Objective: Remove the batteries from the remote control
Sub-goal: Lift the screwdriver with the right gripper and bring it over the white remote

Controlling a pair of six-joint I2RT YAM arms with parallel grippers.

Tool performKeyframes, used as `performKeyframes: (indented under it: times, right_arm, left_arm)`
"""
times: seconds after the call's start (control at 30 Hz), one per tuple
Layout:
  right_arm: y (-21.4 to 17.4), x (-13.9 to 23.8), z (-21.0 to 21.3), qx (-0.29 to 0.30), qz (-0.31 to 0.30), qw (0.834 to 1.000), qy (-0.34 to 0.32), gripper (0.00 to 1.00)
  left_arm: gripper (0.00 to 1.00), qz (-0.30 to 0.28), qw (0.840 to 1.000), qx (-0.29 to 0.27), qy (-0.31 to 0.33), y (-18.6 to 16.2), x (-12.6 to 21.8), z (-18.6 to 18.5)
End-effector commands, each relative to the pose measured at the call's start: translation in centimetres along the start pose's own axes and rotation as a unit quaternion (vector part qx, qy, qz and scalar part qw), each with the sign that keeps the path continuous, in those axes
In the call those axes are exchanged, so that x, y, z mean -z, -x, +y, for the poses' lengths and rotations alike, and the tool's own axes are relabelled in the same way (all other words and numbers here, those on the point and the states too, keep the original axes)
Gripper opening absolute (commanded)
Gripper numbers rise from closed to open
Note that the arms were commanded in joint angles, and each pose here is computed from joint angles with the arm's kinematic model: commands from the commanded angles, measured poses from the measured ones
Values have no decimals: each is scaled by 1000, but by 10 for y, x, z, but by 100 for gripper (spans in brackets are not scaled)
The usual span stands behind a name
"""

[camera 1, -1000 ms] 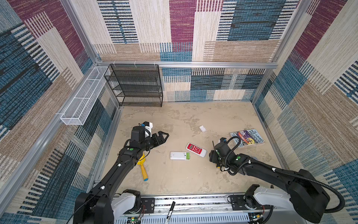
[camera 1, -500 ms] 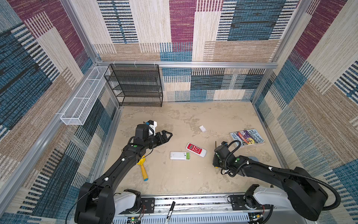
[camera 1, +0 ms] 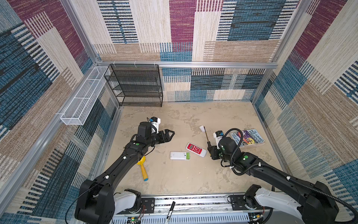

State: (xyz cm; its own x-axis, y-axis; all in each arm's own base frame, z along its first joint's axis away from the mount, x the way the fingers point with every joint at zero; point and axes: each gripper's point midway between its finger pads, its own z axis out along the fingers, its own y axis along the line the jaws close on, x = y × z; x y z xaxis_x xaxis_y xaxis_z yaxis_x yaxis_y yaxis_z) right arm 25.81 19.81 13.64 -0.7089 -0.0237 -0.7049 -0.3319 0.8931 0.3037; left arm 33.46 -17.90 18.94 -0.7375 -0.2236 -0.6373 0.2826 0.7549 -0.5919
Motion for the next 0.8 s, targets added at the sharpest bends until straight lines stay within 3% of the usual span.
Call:
performKeyframes:
  times: [0.0, 0.1, 0.2, 0.27, 0.33, 0.37, 0.7, 0.77]
  right_arm:
    - [15, 0, 37, 91, -8, 992, 85, 0]
    - [16, -8, 54, 123, 16, 985, 122, 0]
    - [17, -16, 69, 142, 40, 977, 153, 0]
    - [20, -19, 76, 149, 52, 973, 166, 0]
    - [24, -21, 82, 154, 59, 970, 175, 0]
    - [24, -22, 84, 157, 64, 969, 180, 0]
    - [21, -27, 102, 180, 112, 951, 224, 0]
    - [20, -26, 103, 184, 115, 949, 229, 0]
  left_arm:
    - [90, -33, 992, -116, 23, 16, 3, -6]
    - [92, -42, 978, -204, 28, 17, 3, -16]
    - [93, -53, 945, -320, 36, 14, 3, -25]
    - [95, -59, 911, -408, 19, 6, 4, -37]
    - [100, -75, 855, -513, -5, -8, 6, -51]
    - [100, -84, 837, -541, -7, -11, 8, -54]
    - [97, -77, 722, -687, -14, -23, 0, -53]
    - [96, -74, 709, -701, -17, -23, -2, -54]
